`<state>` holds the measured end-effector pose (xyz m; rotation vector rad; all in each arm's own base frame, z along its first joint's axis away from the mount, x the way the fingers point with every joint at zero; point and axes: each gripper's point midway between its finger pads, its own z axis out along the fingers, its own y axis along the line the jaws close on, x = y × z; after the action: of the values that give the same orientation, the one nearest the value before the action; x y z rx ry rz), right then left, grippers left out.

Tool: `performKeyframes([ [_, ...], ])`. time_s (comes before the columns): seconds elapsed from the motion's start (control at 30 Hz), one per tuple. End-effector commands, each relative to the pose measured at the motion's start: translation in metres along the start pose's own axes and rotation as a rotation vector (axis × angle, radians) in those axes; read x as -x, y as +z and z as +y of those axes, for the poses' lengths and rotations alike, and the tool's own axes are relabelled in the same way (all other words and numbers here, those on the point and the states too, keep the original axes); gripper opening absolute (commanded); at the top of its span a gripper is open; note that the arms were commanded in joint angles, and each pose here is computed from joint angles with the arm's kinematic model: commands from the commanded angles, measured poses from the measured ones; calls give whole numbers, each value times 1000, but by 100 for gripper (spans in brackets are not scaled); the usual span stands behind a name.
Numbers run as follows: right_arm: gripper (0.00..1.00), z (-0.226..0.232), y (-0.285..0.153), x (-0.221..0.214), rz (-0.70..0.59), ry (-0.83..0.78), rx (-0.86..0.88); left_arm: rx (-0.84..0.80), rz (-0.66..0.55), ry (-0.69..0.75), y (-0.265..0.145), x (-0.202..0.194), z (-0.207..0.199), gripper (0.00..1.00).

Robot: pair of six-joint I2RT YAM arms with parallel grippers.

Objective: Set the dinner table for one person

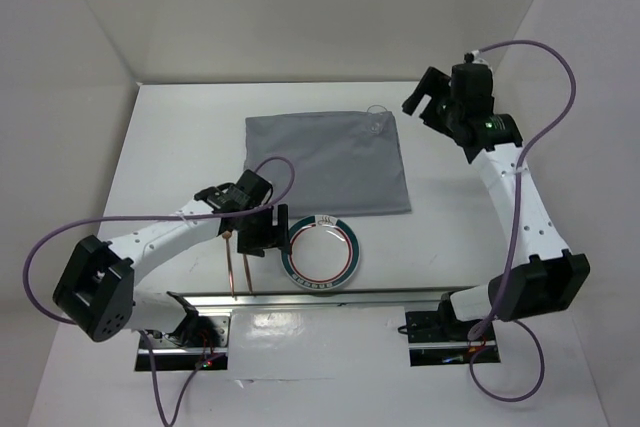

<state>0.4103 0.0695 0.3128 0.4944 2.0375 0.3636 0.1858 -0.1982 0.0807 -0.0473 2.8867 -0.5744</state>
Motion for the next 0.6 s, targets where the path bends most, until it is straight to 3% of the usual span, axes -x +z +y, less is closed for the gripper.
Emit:
performKeyframes([
  [0.0,93,-22,-1,-24,43,1,-43,-84,12,-36,18,-1,-12,87],
  [0.23,94,-35,-17,-41,84,-12,-67,-88,43,-29,44,-2,-9,81],
  [0.57,94,-23,-26,-40,104,0,-14,-147,71,-32,70,-2,-5,58],
])
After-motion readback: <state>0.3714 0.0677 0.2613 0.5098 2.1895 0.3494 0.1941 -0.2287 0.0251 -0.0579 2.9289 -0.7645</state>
